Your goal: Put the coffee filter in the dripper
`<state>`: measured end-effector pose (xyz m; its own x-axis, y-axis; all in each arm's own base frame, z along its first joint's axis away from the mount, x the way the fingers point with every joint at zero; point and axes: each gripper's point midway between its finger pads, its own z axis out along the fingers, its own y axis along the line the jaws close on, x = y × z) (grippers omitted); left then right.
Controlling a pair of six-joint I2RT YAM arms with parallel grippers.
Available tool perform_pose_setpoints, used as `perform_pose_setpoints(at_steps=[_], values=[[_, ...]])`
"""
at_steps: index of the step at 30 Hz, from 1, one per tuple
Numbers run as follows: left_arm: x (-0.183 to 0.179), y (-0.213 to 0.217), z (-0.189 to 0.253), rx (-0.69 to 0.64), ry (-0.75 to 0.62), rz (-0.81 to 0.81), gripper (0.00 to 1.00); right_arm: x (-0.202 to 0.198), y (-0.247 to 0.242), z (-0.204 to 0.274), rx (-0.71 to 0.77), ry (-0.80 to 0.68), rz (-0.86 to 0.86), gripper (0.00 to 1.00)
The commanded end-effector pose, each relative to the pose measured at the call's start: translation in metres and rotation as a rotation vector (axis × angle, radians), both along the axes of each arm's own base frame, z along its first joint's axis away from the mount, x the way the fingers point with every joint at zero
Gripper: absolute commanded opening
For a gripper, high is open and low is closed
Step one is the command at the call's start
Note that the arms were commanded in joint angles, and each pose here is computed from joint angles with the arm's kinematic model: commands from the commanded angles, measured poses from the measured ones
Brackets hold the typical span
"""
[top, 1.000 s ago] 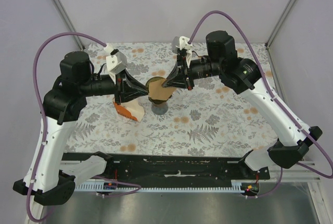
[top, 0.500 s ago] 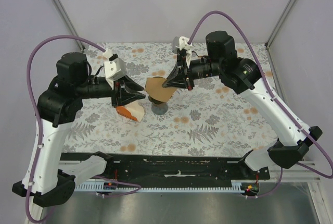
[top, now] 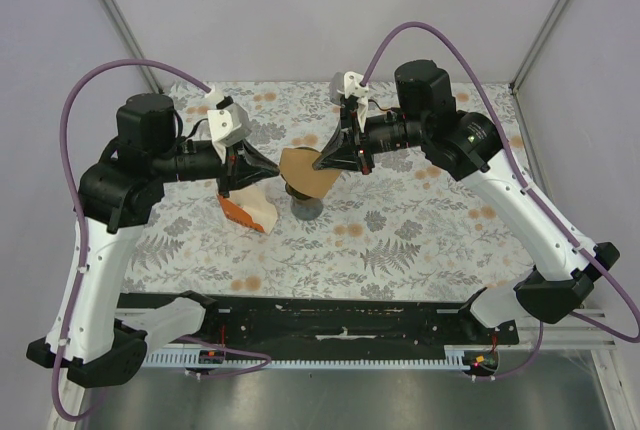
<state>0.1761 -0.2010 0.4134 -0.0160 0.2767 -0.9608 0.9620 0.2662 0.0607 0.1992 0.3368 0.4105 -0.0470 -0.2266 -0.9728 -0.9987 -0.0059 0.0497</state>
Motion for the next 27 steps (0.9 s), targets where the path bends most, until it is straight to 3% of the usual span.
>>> perform_pose_setpoints(at_steps=[1, 14, 27], values=[[0.003, 0.000, 0.011, -0.008, -0.068, 0.000, 0.15, -0.002, -0.001, 0.017, 0.031, -0.044, 0.009, 0.00], [0.009, -0.001, 0.007, -0.012, -0.053, 0.023, 0.11, -0.007, -0.002, 0.020, 0.040, -0.046, 0.030, 0.00], [0.000, -0.007, 0.007, -0.046, -0.006, -0.020, 0.18, -0.002, -0.001, 0.019, 0.038, -0.041, 0.013, 0.00]])
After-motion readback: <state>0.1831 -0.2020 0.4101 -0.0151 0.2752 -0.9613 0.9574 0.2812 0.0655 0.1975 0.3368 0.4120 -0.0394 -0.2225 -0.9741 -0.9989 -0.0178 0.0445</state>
